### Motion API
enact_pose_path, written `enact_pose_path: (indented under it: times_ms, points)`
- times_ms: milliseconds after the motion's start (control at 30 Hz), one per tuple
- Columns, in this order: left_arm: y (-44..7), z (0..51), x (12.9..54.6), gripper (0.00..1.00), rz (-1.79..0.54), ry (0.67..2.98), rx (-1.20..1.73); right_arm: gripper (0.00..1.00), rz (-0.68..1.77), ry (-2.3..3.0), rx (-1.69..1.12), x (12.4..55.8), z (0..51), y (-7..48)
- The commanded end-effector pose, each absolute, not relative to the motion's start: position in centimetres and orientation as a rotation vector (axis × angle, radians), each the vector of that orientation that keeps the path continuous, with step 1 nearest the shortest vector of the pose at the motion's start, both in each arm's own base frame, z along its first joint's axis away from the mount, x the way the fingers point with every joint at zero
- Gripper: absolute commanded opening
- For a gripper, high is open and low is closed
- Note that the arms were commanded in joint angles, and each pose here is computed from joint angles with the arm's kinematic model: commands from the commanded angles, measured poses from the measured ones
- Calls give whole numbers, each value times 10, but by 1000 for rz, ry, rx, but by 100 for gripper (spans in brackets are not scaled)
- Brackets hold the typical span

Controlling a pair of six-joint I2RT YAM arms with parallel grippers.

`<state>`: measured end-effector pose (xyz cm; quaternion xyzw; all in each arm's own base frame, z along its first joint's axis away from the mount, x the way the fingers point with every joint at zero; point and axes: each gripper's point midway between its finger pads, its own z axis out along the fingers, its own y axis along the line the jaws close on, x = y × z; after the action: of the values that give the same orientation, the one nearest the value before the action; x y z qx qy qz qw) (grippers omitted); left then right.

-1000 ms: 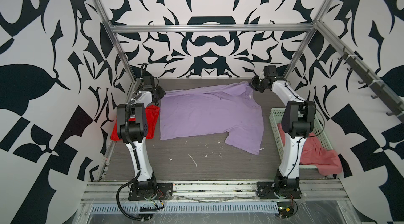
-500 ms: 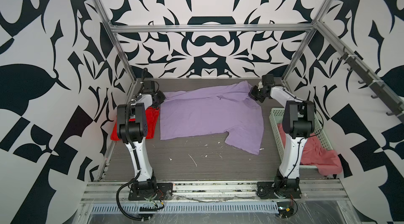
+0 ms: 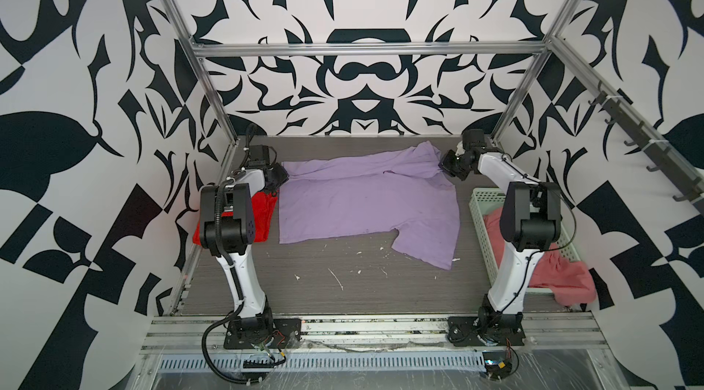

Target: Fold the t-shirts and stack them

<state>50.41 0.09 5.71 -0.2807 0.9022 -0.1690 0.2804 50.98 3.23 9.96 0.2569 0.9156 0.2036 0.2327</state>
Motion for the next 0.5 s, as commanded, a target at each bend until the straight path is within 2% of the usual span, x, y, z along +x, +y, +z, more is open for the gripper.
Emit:
enact_pose_path:
  times_ms: [0,67,133,200,400,467]
  points:
    - [10,83,506,46,-422,2356,-767,0,540,2518,697,505,116,27]
    - [12,92,506,51,-406,2340,-773,1,521,2532,707,499,115,25]
    - [14,102,506,56,-400,2318,-778,18,490,2509,711,495,122,21]
    - [17,113,506,60,-380,2295,-786,24,432,2475,705,495,134,12]
    - [20,143,500,65,-186,2262,-761,25,351,2359,691,512,185,-2]
    - [15,144,503,66,-193,2273,-745,25,370,2323,685,520,196,0]
